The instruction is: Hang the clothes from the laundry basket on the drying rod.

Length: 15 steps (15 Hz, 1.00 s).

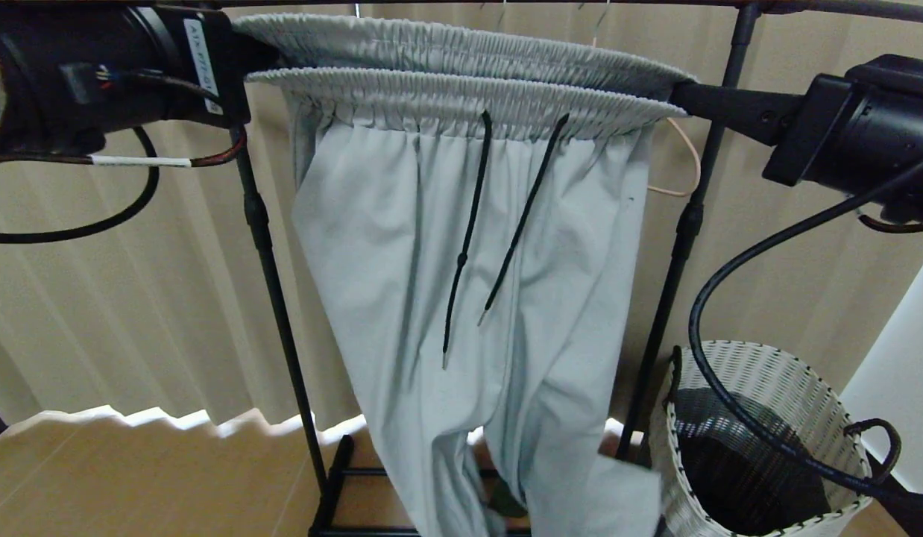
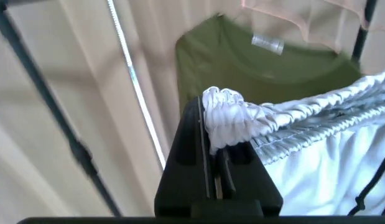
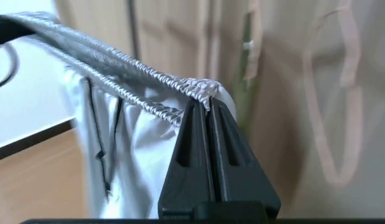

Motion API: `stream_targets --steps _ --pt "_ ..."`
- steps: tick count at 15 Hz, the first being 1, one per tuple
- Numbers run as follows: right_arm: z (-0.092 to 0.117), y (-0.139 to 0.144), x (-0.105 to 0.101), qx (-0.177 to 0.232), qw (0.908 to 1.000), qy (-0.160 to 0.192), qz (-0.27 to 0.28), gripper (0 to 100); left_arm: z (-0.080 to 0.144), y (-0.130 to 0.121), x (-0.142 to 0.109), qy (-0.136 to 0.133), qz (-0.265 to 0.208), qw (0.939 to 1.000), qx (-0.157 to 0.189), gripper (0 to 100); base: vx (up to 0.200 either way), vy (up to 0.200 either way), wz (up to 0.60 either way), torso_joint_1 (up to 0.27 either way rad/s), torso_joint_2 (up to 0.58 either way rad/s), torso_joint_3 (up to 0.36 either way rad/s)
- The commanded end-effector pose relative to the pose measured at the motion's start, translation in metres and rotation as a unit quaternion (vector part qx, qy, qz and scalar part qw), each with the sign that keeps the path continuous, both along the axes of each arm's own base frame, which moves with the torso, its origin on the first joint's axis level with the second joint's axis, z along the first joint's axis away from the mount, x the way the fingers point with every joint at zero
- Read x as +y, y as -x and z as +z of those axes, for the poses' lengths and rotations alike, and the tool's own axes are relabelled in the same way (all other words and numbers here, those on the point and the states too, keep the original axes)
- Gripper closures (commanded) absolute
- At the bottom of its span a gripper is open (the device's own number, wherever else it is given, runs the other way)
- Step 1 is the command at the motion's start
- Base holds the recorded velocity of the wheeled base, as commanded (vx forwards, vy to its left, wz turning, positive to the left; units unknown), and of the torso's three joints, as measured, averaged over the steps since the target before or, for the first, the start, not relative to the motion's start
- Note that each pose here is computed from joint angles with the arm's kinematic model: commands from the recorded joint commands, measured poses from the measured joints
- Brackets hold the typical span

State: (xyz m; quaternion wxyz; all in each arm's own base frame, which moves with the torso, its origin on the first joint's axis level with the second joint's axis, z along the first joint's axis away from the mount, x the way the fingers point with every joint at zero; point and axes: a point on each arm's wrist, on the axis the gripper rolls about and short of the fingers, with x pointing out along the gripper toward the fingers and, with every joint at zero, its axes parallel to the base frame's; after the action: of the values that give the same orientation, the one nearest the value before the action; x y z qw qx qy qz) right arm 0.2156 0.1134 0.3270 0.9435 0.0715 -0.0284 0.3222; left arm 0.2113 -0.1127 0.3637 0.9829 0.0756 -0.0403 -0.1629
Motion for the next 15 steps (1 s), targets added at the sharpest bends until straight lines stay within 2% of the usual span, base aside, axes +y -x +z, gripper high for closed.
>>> stream_targets --steps 1,3,5,9,15 --pt "-0.003 -0.009 -0.013 0.0 0.9993 0.014 -0.035 100 -0.023 -0.01 -0.021 -0.023 -0.022 0.9983 0.048 100 0.0 0.0 0.0 0.0 0.0 0.0" --pt "-0.011 -0.007 -0.02 0.007 0.9988 0.02 -0.045 100 -0.045 -0.004 -0.033 -0.03 -0.048 0.9947 0.086 100 0.0 0.0 0.0 0.0 0.0 0.0" --pt "-0.02 -0.006 -0.02 0.017 0.9985 0.026 -0.045 100 -0.059 0.002 -0.044 -0.013 -0.064 0.9907 0.119 100 0.0 0.0 0.0 0.0 0.0 0.0" --pt "-0.017 -0.003 -0.025 0.01 0.9982 0.025 -0.053 100 -0.049 0.0 -0.043 0.006 -0.052 0.9927 0.109 100 0.0 0.0 0.0 0.0 0.0 0.0" --pt "-0.016 -0.004 -0.029 0.006 0.9976 0.027 -0.063 100 -0.054 -0.003 -0.048 0.001 -0.056 0.9917 0.116 100 0.0 0.0 0.0 0.0 0.0 0.0"
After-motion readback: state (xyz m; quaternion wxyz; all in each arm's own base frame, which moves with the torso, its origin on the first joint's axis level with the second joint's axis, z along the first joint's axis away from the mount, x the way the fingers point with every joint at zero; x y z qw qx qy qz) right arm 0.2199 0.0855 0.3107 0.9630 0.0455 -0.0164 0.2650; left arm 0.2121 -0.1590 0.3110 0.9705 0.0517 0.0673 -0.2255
